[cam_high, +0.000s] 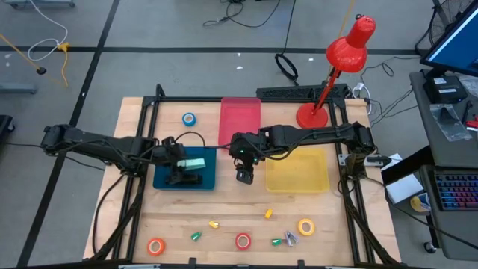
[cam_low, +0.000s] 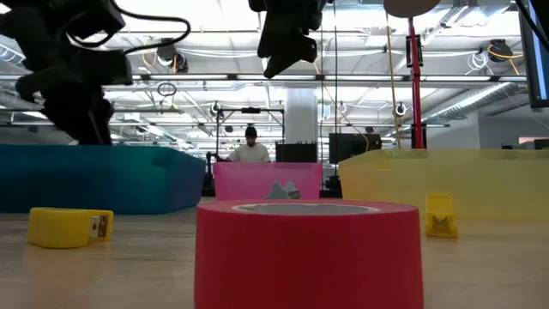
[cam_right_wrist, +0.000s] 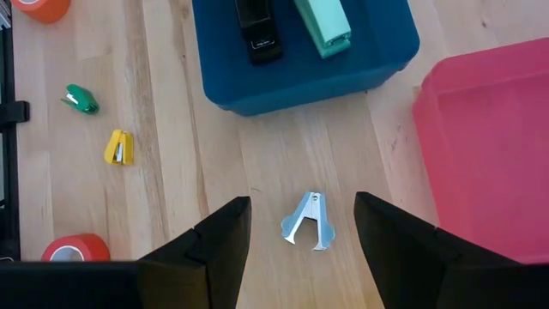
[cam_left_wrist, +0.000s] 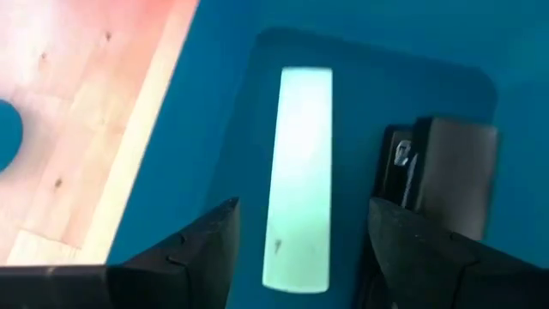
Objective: Pick and place Stapler, Stapler remover, tape
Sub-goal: Put the yellow tape into the pink bin
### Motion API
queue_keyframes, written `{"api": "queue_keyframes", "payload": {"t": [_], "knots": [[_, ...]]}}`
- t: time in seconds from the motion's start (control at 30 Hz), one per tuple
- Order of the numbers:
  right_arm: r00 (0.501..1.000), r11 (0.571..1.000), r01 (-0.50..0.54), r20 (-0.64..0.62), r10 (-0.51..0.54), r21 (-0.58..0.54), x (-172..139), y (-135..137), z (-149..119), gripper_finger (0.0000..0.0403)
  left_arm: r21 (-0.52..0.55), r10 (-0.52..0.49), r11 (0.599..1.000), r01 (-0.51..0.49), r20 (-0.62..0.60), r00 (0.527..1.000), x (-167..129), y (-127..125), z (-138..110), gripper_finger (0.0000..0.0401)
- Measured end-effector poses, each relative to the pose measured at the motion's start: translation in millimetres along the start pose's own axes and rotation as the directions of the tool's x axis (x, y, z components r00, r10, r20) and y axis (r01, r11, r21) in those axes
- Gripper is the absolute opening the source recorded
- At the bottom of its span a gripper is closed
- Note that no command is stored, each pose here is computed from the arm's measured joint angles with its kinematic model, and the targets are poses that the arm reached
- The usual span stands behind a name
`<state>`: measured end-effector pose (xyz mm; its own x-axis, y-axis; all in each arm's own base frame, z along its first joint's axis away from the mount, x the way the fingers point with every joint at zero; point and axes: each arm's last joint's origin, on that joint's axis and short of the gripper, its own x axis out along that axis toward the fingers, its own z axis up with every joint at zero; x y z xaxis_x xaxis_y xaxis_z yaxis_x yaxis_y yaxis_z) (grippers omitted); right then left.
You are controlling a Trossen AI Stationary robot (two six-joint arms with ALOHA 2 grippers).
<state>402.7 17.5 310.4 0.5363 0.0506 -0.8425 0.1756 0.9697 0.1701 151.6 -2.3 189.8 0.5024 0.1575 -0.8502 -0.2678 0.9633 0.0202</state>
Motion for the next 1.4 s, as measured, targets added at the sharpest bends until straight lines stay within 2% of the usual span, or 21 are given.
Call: {"api": "queue_keyframes", "payload": {"t": [0.17, 0.33, 0.57, 0.67, 0.83, 1.07, 1.23, 1.4], "knots": [[1.000, 1.000, 0.001, -0.004, -0.001, 0.000, 0.0, -0.1, -0.3, 0.0203, -0.051, -0.013, 0.999, 0.015, 0.047, 0.999, -14.8, -1.5, 15.8, 0.0255], [0.999, 1.000, 0.014, -0.048, -0.014, 0.001, -0.1, -1.3, -4.6, 0.0203, -0.147, -0.037, 0.988, 0.049, 0.083, 0.996, -33.4, -2.7, 31.5, 0.0255], [0.974, 0.998, 0.066, -0.220, -0.060, 0.018, -2.5, -3.5, -22.0, 0.0203, -0.303, -0.154, 0.935, 0.184, 0.121, 0.981, -43.4, -7.6, 41.8, 0.0255], [0.952, 0.996, 0.090, -0.296, -0.078, 0.026, -4.5, -0.4, -30.7, 0.0203, -0.333, -0.185, 0.917, 0.220, 0.134, 0.974, -44.5, -11.5, 42.8, 0.0255], [0.902, 0.991, 0.130, -0.418, -0.105, 0.031, -9.0, 13.1, -47.7, 0.0203, -0.347, -0.216, 0.902, 0.256, 0.152, 0.965, -46.2, -18.1, 43.2, 0.0255], [0.774, 0.967, 0.253, -0.607, -0.180, 0.036, -22.9, 45.2, -81.8, 0.0203, -0.325, -0.220, 0.901, 0.288, 0.228, 0.948, -49.1, -26.2, 48.0, 0.0255], [0.729, 0.971, 0.195, -0.683, -0.052, 0.135, -20.1, 79.3, -107.5, 0.0203, -0.305, -0.176, 0.918, 0.253, 0.258, 0.950, -49.8, -27.0, 49.0, 0.0255], [0.664, 0.947, 0.271, -0.746, -0.054, 0.173, -12.1, 103.1, -144.3, 0.0203, -0.305, -0.150, 0.924, 0.231, 0.267, 0.952, -49.8, -26.2, 49.3, 0.0255]]}}
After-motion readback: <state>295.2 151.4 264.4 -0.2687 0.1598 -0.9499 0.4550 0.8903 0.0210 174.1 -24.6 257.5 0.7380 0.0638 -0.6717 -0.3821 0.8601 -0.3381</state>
